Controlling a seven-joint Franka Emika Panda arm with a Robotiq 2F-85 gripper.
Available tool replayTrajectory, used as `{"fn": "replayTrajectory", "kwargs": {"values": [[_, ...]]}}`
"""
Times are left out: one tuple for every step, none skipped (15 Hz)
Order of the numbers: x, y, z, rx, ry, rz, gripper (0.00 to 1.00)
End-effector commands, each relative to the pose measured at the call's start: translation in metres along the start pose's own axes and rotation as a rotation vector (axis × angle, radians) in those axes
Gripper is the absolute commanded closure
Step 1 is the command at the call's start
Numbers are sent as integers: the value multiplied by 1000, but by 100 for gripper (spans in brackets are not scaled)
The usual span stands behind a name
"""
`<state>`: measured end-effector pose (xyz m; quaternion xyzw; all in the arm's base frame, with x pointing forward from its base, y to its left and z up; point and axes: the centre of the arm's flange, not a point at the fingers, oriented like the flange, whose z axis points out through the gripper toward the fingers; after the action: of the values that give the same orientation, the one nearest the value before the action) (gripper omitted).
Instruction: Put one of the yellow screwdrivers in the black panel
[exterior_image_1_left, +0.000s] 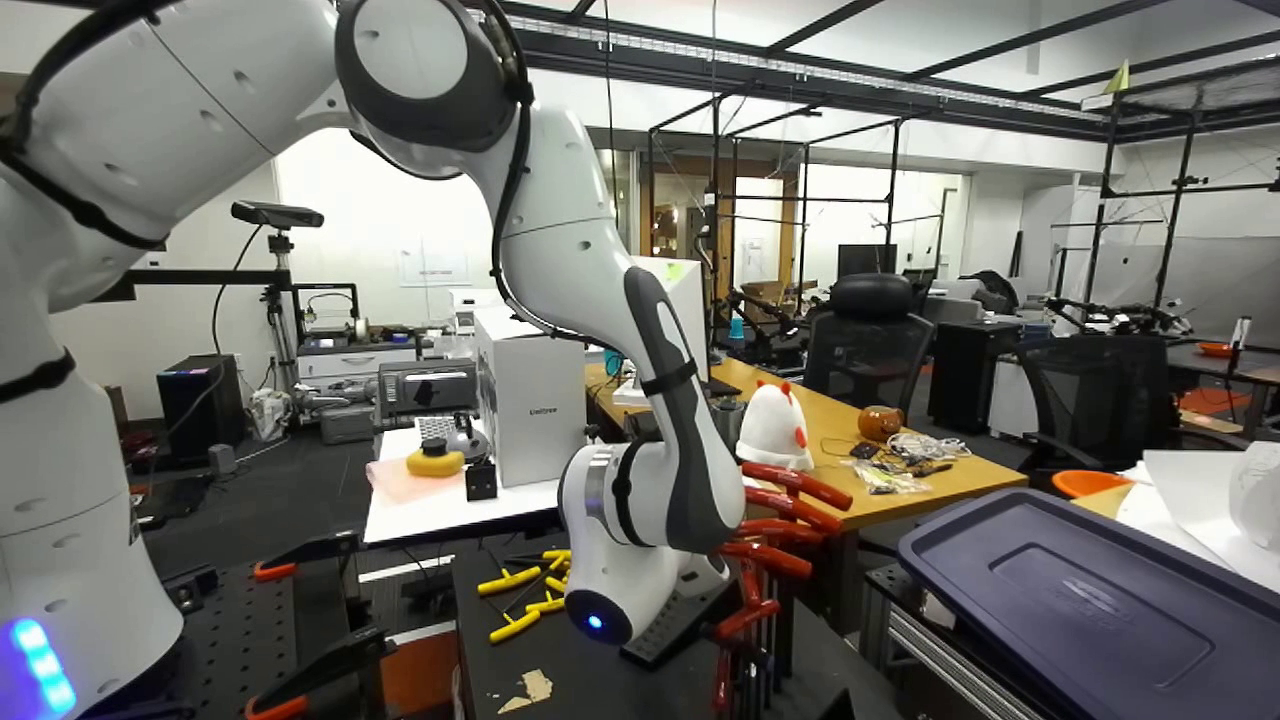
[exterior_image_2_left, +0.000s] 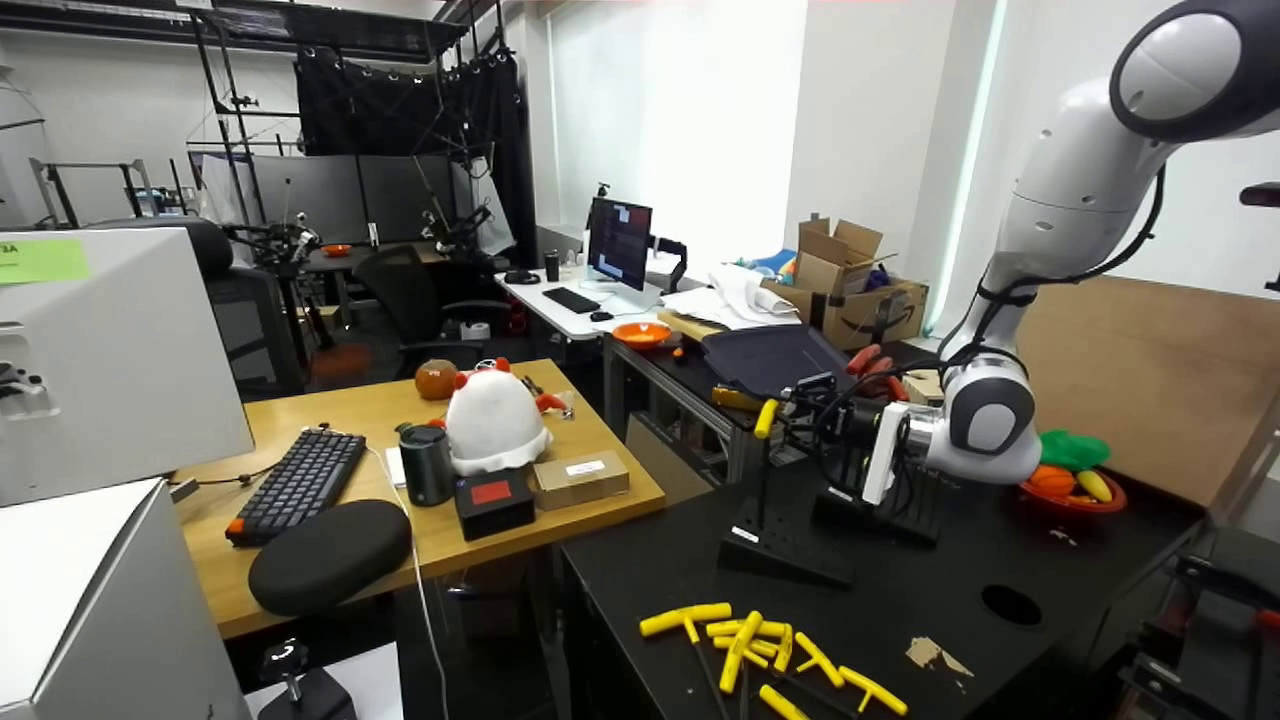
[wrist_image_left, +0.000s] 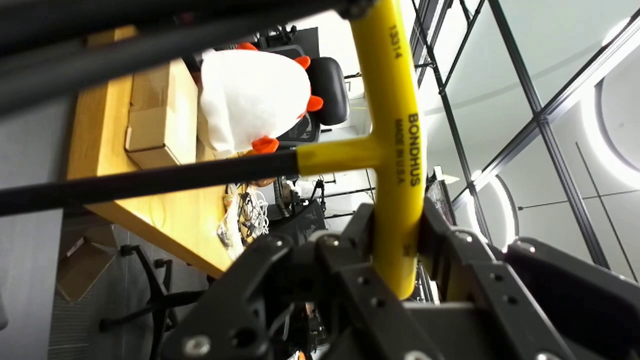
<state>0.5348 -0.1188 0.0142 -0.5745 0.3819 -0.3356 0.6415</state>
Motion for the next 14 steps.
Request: {"fn": "replayTrajectory", "kwargs": {"values": [[-7,-20,4,24,-17,35,94],[-7,-20,5,24,-18,41,94],[-7,-20,6,25,-19,43,94],[-8,-20,8,25,-20,43,94],[-8,-19,9,25,-20,42,94],[-9,-19,10,27,-22,41,94],[-9,-19,10,27,-21,40,94],[-10,-19,11,29,-21,39,94],[-10,-19,11,30,-19,39,94],[-10,-19,11,31,-19,38,94],[-9,-19,11,32,-18,38,94],[-9,-19,11,33,-17,37,94],[-8,-19,11,34,-15,36,94],[-8,-19,11,36,-16,36,94]]}}
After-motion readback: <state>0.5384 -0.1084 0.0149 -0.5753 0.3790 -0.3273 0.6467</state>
